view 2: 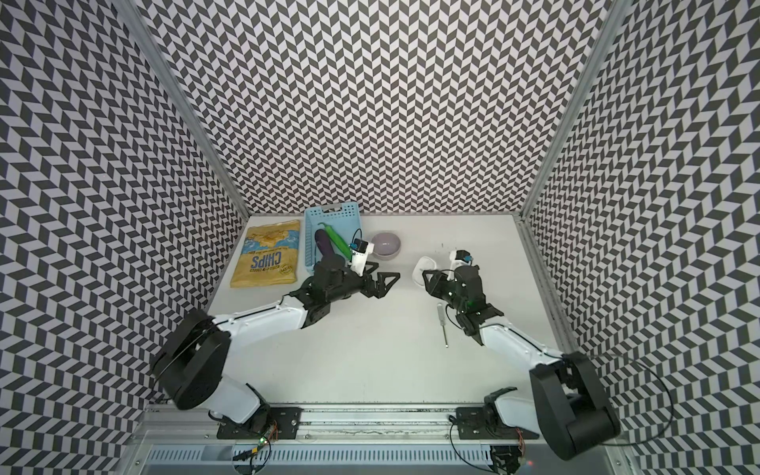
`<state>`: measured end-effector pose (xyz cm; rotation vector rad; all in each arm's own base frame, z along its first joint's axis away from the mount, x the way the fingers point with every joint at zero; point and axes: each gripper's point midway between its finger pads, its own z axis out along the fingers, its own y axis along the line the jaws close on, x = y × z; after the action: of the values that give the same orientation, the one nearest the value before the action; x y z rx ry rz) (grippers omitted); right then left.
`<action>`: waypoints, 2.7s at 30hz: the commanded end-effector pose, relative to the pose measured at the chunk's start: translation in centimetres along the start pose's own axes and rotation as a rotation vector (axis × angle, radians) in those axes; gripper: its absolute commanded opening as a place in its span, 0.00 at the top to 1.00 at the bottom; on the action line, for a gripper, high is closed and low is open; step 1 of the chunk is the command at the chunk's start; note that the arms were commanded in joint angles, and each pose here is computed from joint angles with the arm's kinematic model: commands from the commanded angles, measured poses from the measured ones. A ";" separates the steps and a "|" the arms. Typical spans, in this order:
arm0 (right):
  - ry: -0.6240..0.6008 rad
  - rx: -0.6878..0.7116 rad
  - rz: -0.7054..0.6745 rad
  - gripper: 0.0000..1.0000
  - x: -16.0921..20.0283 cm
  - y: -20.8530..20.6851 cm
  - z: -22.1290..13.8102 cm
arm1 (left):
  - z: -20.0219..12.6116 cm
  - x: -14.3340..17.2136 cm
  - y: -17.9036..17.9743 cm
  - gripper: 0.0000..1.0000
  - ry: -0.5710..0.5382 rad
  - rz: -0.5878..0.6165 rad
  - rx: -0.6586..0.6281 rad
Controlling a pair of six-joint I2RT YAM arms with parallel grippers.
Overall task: Remove the battery from the alarm
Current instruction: Adjust the alarm at the center of the board.
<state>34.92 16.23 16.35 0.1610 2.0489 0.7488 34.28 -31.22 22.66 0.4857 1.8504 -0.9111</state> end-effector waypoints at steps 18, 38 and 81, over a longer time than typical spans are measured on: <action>-0.470 0.455 -1.351 0.68 0.7 12.0 -6.0 | -11.0 -4.9 -4.1 0.00 0.056 -0.452 0.158; -0.485 0.489 -1.562 0.68 3.3 15.0 -5.4 | -6.2 0.2 -6.8 0.15 0.244 -0.499 0.276; -0.166 0.005 -1.393 0.00 8.3 15.6 -4.6 | -5.5 1.8 -1.0 0.92 0.185 -0.427 0.144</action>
<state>25.56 28.23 20.94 -1.0274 1.3557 -0.5278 28.05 -29.73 20.77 0.2224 2.2348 -1.4206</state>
